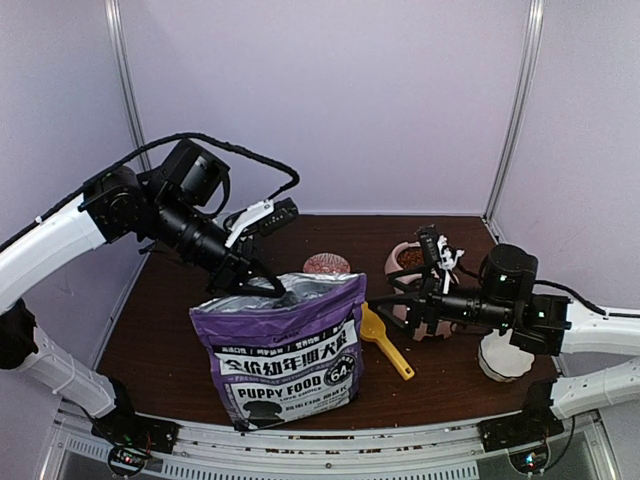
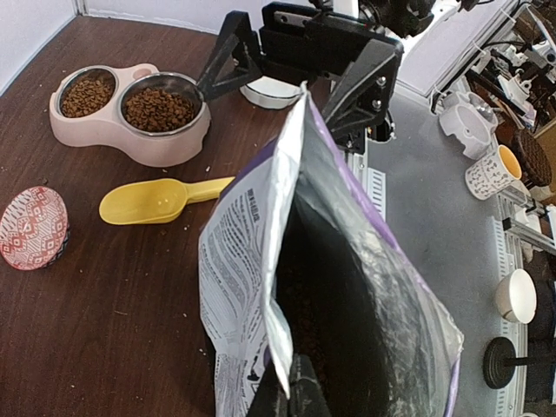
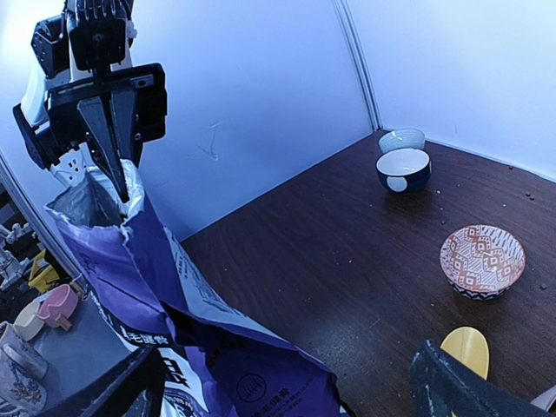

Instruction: Serve the pet food

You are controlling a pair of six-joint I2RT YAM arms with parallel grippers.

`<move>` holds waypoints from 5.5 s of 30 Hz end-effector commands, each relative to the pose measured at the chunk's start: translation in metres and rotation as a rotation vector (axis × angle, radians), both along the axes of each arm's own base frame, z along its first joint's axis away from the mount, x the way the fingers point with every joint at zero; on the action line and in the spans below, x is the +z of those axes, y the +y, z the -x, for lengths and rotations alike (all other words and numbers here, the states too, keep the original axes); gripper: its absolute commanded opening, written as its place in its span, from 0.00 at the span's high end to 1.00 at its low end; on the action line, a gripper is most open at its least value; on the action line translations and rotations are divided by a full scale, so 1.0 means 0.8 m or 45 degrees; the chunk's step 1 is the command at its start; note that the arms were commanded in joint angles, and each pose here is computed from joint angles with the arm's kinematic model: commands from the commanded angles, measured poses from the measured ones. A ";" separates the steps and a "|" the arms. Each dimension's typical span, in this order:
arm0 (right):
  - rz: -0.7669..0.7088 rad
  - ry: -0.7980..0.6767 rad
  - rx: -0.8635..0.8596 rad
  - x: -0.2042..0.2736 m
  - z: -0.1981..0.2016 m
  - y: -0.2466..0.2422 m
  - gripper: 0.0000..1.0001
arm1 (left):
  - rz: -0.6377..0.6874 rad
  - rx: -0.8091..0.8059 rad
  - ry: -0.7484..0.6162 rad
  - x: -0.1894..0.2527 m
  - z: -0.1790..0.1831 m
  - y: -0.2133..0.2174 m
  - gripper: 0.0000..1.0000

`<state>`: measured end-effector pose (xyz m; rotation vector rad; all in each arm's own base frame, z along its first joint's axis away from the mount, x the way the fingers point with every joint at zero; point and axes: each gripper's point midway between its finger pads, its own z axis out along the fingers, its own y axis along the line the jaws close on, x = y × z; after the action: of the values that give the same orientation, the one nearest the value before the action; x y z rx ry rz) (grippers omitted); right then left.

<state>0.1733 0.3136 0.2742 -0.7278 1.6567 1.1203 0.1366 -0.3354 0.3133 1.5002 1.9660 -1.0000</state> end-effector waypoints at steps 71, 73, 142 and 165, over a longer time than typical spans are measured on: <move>-0.085 -0.079 0.284 0.046 0.027 0.045 0.38 | -0.127 -0.088 -0.264 0.039 0.020 -0.068 1.00; -0.104 -0.085 0.284 0.052 0.031 0.040 0.34 | -0.107 -0.141 -0.287 0.044 0.030 -0.070 1.00; -0.249 -0.069 0.474 0.087 0.065 0.076 0.79 | -0.073 -0.217 -0.264 0.038 0.046 -0.092 1.00; -0.180 -0.111 0.412 0.086 0.064 0.062 1.00 | -0.226 -0.137 -0.312 0.010 0.033 -0.063 0.84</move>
<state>0.1210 0.3693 0.3223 -0.9884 1.4586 1.4256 0.1087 -0.3952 0.3202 1.7587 1.8580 -0.7078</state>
